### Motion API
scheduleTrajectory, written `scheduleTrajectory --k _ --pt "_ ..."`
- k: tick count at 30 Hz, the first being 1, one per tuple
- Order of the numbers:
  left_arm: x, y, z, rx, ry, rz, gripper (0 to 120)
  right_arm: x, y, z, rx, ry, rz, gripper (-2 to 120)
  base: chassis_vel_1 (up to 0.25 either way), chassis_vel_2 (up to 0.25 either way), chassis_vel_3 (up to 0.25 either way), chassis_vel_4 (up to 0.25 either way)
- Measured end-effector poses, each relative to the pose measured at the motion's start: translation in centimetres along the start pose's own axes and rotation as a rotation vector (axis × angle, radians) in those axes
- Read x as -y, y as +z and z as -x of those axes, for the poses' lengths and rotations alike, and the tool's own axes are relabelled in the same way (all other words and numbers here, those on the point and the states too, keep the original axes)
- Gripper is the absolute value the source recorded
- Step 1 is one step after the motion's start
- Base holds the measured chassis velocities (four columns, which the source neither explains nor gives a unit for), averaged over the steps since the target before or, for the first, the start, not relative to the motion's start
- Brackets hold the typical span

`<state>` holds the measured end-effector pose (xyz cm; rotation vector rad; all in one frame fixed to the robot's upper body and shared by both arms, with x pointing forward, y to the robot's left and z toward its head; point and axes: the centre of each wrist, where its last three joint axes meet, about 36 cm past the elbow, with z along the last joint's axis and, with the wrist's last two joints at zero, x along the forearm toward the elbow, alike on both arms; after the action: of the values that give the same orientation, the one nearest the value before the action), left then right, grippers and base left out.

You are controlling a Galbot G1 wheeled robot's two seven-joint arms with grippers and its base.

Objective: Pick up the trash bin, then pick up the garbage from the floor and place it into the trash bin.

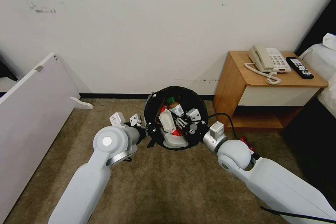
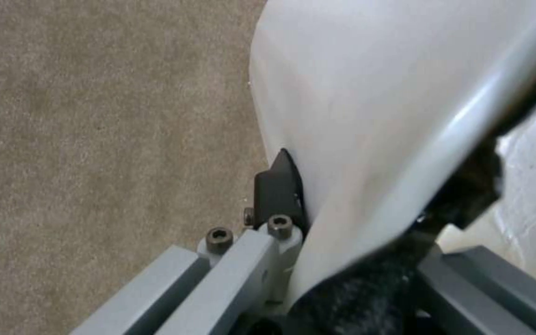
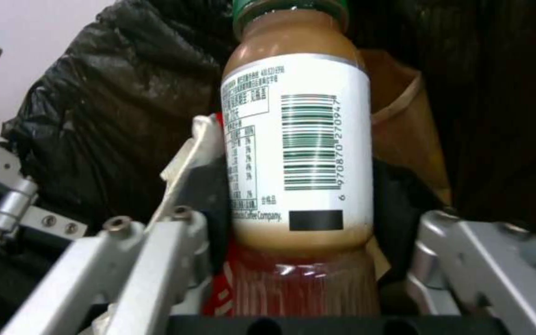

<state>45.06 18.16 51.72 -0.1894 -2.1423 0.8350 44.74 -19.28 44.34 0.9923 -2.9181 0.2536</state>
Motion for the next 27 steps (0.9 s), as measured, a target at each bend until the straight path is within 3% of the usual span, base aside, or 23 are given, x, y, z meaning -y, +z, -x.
scheduleTrajectory --k 5,13,27 --pt "-0.2 -0.1 0.4 0.004 -0.008 -0.007 0 0.2 -0.9 0.2 0.021 0.006 -0.007 73 0.000 0.000 0.000 0.000" --pt "-0.3 0.0 1.0 0.009 -0.020 -0.014 0 0.2 -1.9 0.0 0.038 0.005 -0.016 98 0.000 0.000 0.000 0.000" --pt "-0.8 -0.8 1.7 0.024 -0.024 -0.032 0 1.2 -4.5 -1.7 0.086 0.004 -0.044 100 0.000 0.000 0.000 0.000"
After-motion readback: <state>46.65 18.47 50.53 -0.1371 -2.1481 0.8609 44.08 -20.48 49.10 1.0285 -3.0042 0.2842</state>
